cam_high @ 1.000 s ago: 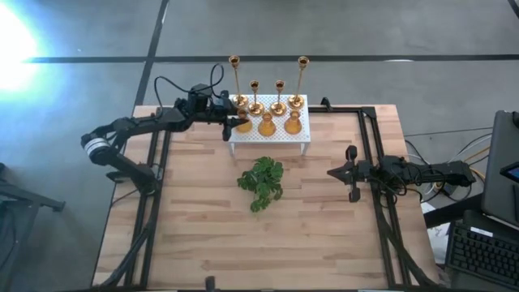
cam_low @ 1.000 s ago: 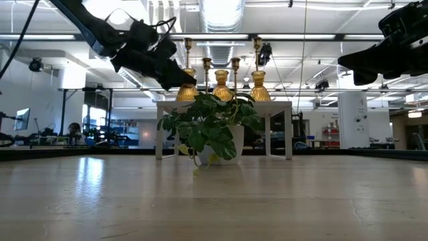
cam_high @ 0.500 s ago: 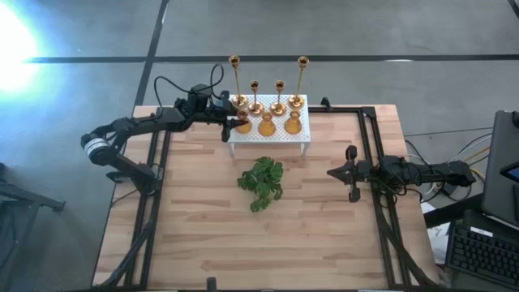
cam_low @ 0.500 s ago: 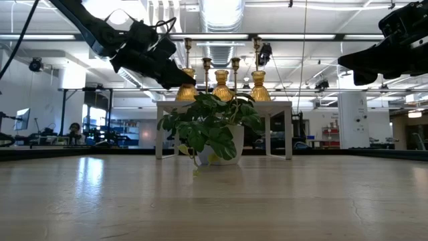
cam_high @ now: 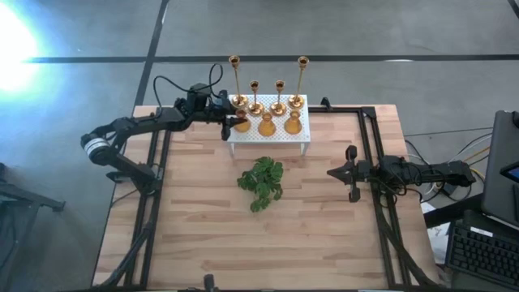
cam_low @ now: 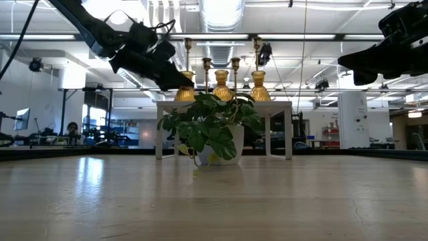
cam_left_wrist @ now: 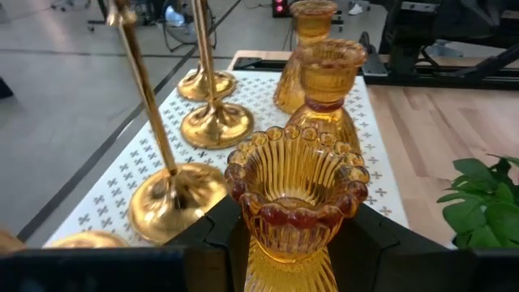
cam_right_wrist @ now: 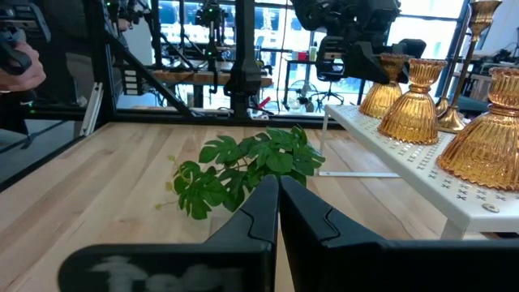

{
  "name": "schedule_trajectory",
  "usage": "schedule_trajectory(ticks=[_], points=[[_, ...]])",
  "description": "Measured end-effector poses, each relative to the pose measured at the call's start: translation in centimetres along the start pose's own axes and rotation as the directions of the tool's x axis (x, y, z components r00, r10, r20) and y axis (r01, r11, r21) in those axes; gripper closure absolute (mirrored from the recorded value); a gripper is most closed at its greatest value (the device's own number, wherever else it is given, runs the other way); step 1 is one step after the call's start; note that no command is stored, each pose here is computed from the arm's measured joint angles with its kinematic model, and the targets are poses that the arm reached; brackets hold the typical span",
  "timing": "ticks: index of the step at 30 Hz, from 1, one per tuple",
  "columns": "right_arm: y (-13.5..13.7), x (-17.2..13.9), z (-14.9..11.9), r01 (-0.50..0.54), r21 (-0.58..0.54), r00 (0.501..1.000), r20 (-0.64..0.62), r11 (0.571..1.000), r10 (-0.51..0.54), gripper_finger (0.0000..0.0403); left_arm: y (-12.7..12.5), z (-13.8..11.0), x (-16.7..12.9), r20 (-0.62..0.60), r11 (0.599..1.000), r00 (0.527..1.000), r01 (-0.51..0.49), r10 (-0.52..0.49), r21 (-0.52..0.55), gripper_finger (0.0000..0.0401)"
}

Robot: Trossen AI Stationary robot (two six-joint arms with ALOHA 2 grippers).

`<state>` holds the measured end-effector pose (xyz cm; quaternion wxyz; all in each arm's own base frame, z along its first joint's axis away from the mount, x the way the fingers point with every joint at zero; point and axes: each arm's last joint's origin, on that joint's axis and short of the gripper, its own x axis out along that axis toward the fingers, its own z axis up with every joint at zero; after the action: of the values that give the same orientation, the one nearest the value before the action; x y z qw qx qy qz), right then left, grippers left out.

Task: Pick & Place candle stick holders
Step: Align the yellow glass candle holder with the other yellow glass candle holder on the shelf

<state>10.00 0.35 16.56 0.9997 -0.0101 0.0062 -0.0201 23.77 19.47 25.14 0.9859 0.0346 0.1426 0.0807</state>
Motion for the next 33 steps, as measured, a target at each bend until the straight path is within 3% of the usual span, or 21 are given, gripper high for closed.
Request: schedule_trajectory(ticks=[28,33], points=[[0.0,0.0,-0.01,0.0,0.0,1.0,0.0,1.0,0.0,0.0394,-0.33,-0.99,-0.12,0.047,0.999,0.998,0.04,-0.041,0.016,0.0272],[0.0,0.0,0.0,0.0,0.0,1.0,0.0,1.0,0.0,0.0394,-0.29,-0.99,-0.13,0.046,0.999,0.998,0.035,-0.036,0.017,0.023]])
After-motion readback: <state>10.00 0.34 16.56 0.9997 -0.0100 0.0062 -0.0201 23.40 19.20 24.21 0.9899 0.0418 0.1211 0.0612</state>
